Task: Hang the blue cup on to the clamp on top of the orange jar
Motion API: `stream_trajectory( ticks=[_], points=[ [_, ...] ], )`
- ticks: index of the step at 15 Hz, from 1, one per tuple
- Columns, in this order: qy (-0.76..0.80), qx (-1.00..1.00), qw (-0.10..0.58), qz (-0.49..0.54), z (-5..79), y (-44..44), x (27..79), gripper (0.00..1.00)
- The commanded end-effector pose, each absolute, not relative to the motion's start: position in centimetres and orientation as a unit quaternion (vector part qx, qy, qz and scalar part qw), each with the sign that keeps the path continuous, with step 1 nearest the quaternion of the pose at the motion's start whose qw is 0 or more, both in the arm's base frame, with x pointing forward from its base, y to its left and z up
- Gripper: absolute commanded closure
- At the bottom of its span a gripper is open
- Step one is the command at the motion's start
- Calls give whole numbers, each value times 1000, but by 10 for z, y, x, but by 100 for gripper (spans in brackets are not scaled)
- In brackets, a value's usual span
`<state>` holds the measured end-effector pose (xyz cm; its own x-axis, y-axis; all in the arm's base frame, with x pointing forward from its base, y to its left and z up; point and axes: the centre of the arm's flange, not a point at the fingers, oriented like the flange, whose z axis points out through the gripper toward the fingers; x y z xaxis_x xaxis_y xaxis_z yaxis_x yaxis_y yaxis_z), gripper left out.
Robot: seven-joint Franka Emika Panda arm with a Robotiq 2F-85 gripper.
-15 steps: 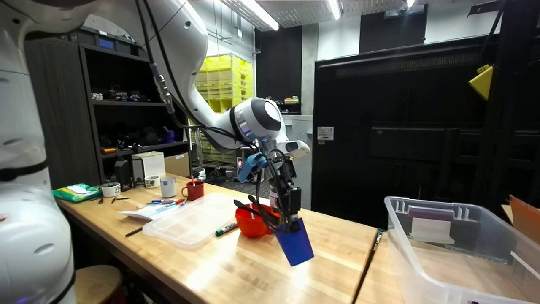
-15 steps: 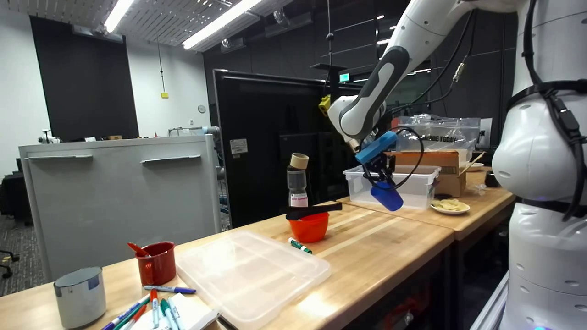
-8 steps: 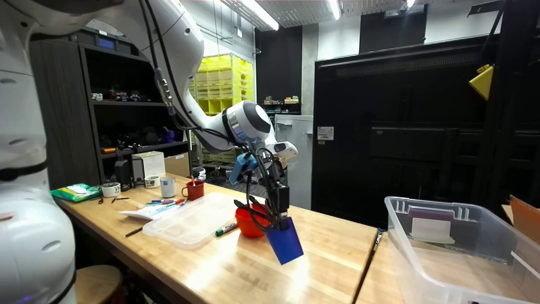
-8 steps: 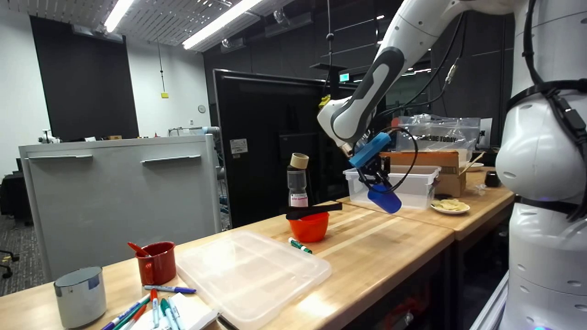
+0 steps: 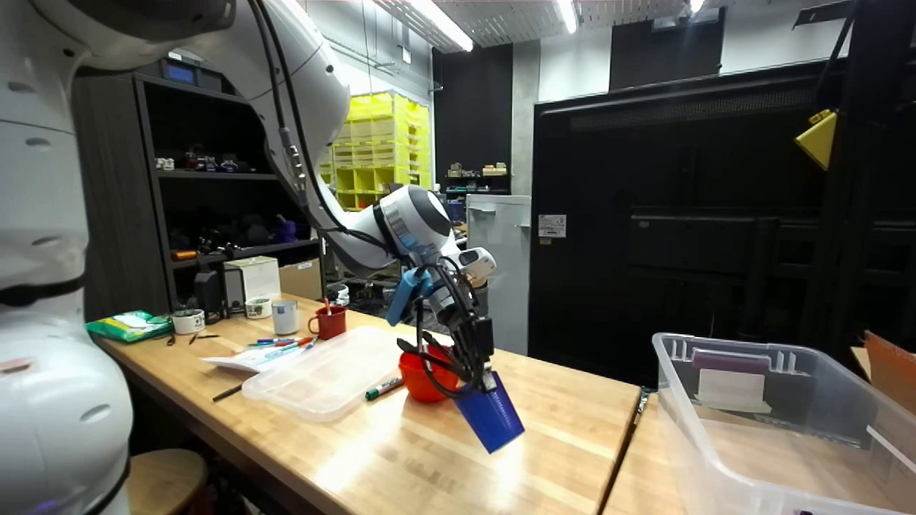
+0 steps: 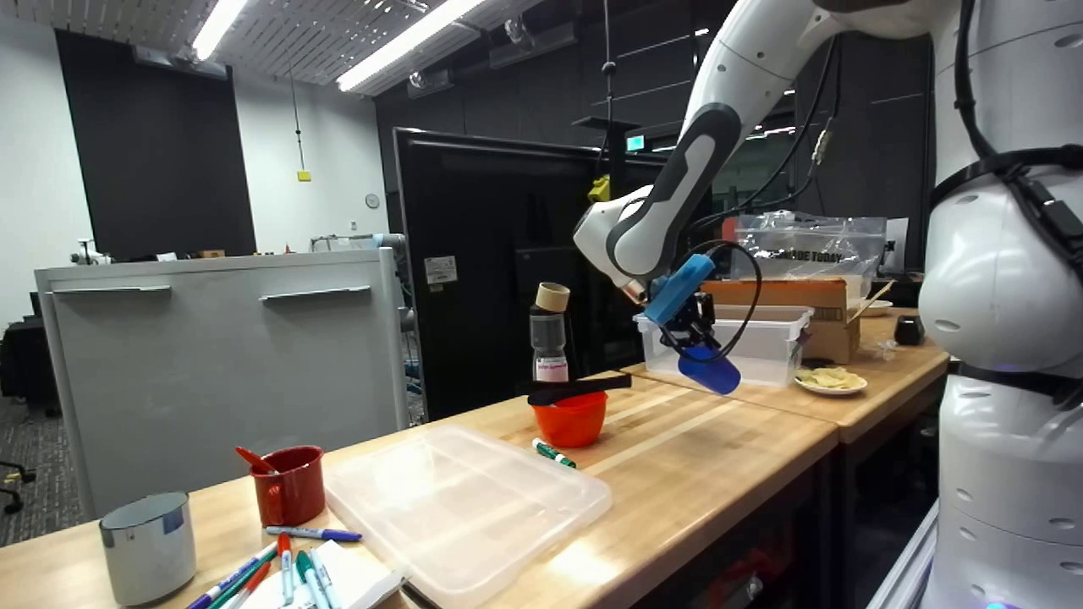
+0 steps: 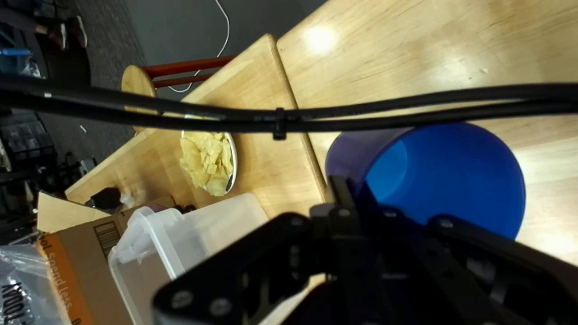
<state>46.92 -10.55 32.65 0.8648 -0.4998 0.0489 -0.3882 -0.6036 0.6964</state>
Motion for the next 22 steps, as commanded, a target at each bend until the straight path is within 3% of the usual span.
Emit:
stream_trajectory(
  ticks=[1,22],
  points=[
    [-230,889,392,-49,326,-101,472,99],
    [-191,906,378,-26,335,-57,505,99]
  ],
)
